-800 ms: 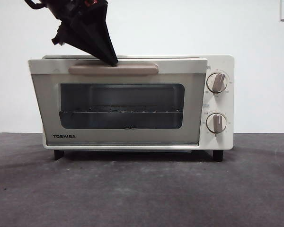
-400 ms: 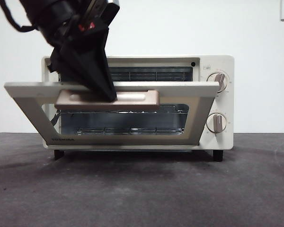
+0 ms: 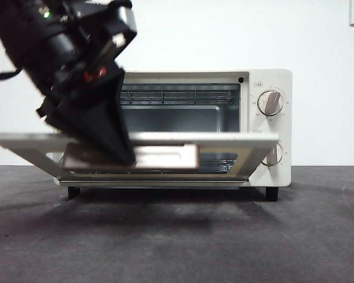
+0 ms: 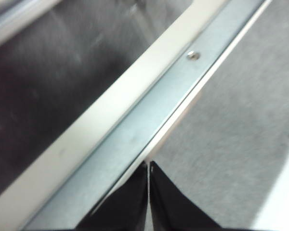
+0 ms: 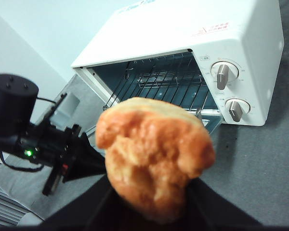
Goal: The left arm flap open the oven, the right arm pick bread and place it into oven, the left arm flap close the oven
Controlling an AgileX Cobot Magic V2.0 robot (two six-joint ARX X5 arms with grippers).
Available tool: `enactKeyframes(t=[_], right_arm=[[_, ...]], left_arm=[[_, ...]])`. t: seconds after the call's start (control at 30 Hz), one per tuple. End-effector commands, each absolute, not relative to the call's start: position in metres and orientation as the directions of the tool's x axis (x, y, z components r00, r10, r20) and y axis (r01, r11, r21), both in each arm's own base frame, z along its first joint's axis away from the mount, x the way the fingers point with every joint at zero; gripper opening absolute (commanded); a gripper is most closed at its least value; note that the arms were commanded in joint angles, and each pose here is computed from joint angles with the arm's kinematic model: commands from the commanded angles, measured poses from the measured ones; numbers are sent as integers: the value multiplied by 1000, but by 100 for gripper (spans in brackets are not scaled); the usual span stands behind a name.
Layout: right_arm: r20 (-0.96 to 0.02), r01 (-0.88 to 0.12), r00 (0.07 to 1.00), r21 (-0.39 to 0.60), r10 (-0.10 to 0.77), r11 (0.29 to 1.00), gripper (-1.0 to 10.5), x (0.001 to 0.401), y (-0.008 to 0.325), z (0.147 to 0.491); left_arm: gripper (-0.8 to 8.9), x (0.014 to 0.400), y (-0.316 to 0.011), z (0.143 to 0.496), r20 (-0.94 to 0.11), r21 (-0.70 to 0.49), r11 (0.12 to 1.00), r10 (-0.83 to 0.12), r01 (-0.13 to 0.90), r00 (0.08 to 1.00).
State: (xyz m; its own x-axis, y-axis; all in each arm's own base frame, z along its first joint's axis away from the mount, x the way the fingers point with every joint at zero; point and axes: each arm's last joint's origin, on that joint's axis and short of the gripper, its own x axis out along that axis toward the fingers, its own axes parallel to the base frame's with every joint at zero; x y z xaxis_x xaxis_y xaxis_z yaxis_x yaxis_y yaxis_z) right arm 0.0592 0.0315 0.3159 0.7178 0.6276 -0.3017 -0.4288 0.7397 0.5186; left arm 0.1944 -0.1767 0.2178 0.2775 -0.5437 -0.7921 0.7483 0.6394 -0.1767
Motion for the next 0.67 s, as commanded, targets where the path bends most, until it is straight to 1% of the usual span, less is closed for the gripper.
enactKeyframes(t=[0.03,0.13,0.23,0.67], right_arm=[[-282,-441,721,517,632,734,136,58,31,320],[-282,-441,721,517,633,734,136,58,31,320],[-282,-441,721,517,633,734,136,58,31,320],[-282,-442,721,516,633,733,136,58,31,320]], left_arm=[[16,199,-180,214,-773,-123,703,-511,701,376],[16,195,-182,208,-766,-119,712,-510,692,392],[15,192,-183,204,-773,-101,723,-489,684,403],[15,184,-187,199,-788,-108,708,-489,698,374]])
